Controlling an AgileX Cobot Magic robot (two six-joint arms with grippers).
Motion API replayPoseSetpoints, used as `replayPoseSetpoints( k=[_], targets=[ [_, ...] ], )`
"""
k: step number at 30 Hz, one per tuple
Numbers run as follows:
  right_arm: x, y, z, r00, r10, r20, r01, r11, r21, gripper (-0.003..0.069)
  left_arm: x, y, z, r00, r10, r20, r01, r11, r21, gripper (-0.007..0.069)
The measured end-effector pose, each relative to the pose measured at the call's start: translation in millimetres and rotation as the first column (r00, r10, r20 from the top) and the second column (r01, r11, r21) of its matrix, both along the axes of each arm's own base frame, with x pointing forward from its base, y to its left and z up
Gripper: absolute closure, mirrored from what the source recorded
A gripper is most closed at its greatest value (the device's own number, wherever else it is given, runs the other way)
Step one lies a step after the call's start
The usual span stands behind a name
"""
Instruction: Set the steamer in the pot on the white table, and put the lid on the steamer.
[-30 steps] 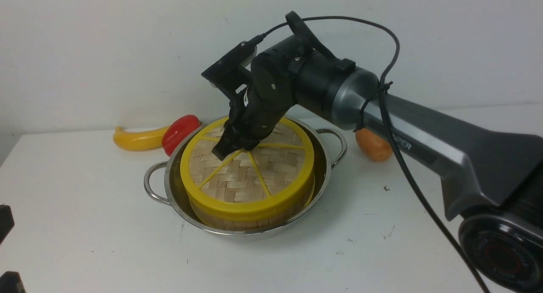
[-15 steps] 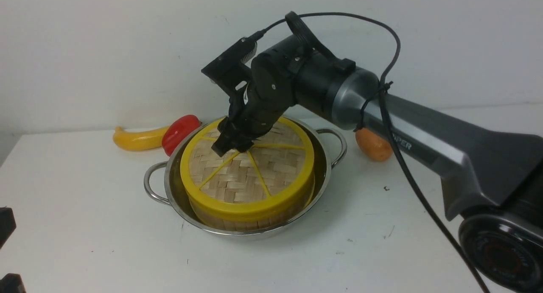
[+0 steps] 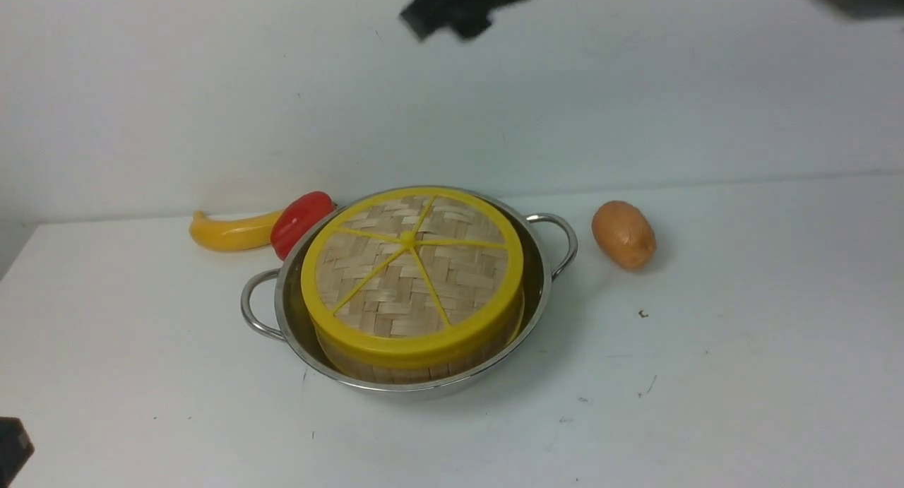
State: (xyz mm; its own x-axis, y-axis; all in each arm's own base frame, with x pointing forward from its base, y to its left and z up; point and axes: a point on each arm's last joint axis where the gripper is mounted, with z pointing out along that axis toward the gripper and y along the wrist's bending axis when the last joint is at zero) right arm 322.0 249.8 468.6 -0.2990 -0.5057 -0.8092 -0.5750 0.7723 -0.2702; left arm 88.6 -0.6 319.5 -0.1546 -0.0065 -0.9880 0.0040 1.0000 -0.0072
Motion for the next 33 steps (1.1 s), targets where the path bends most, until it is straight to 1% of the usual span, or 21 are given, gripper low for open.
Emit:
replayPoseSetpoints(
  k=[1,2,3,4,5,7,10,11,14,15,17,21,26,30,33],
  targets=[
    [-17.2,-21.0,22.2,0.999,-0.017,0.030,0.016,1.000,0.026,0.0386,0.5,1.0,-9.8,1.000,0.014,0.010,-0.013,1.000,-0.022,0.0625],
    [-30.3,-38.7,35.0,0.998,-0.035,0.044,0.033,0.999,0.038,0.0459,-0.3,1.5,-18.7,1.000,0.023,0.017,-0.023,0.999,-0.040,0.0625],
    [-33.3,-41.3,37.0,0.998,-0.036,0.046,0.034,0.999,0.038,0.0473,-0.9,1.5,-22.7,1.000,0.025,0.014,-0.025,0.999,-0.043,0.0625],
    [-49.2,-63.7,44.8,0.997,-0.060,0.048,0.058,0.997,0.043,0.0567,-3.3,1.6,-35.0,0.999,0.033,0.019,-0.032,0.997,-0.068,0.0625],
    [-58.6,-78.7,45.4,0.996,-0.078,0.047,0.076,0.996,0.045,0.0610,-6.4,1.2,-40.0,0.999,0.037,0.034,-0.034,0.996,-0.087,0.0625],
    [-75.3,-98.7,35.3,0.995,-0.089,0.039,0.087,0.995,0.044,0.0653,-10.0,0.7,-42.2,0.997,0.039,0.060,-0.033,0.995,-0.098,0.0625],
    [-100.6,-117.9,-5.1,0.996,-0.065,0.056,0.061,0.995,0.073,0.0663,-15.8,-0.7,-39.3,0.994,0.034,0.102,-0.023,0.994,-0.109,0.0625],
    [-107.0,-120.5,-17.8,0.996,-0.055,0.076,0.047,0.994,0.102,0.0663,-16.0,-0.9,-39.4,0.994,0.032,0.100,-0.021,0.994,-0.109,0.0625],
    [-133.2,-134.0,-74.1,0.995,-0.046,0.091,0.028,0.982,0.187,0.0663,-16.1,-1.7,-40.5,0.996,0.023,0.089,-0.014,0.994,-0.110,0.0625],
    [-143.0,-139.3,-92.8,0.994,-0.051,0.097,0.026,0.971,0.237,0.0662,-16.1,-2.2,-41.3,0.997,0.017,0.080,-0.009,0.994,-0.107,0.0625],
    [-156.9,-147.7,-116.1,0.993,-0.061,0.099,0.029,0.953,0.302,0.0662,-16.2,-2.6,-41.9,0.997,0.013,0.073,-0.005,0.994,-0.107,0.0625],
    [-173.2,-157.6,-130.8,0.993,-0.080,0.086,0.043,0.928,0.369,0.0661,-16.2,-3.0,-42.5,0.998,0.008,0.066,-0.001,0.994,-0.107,0.0615],
    [-181.5,-163.1,-127.5,0.991,-0.093,0.094,0.046,0.910,0.412,0.0653,-16.3,-3.1,-42.7,0.998,0.007,0.065,0.000,0.994,-0.107,0.0607],
    [-180.9,-162.9,-128.4,0.991,-0.090,0.101,0.042,0.916,0.399,0.0646,-16.3,-3.2,-42.7,0.998,0.007,0.064,0.000,0.994,-0.107,0.0605],
    [-179.6,-163.4,-129.7,0.987,-0.072,0.145,0.020,0.944,0.330,0.0638,-16.3,-3.2,-42.7,0.998,0.007,0.064,0.000,0.994,-0.107,0.0595]
  ],
)
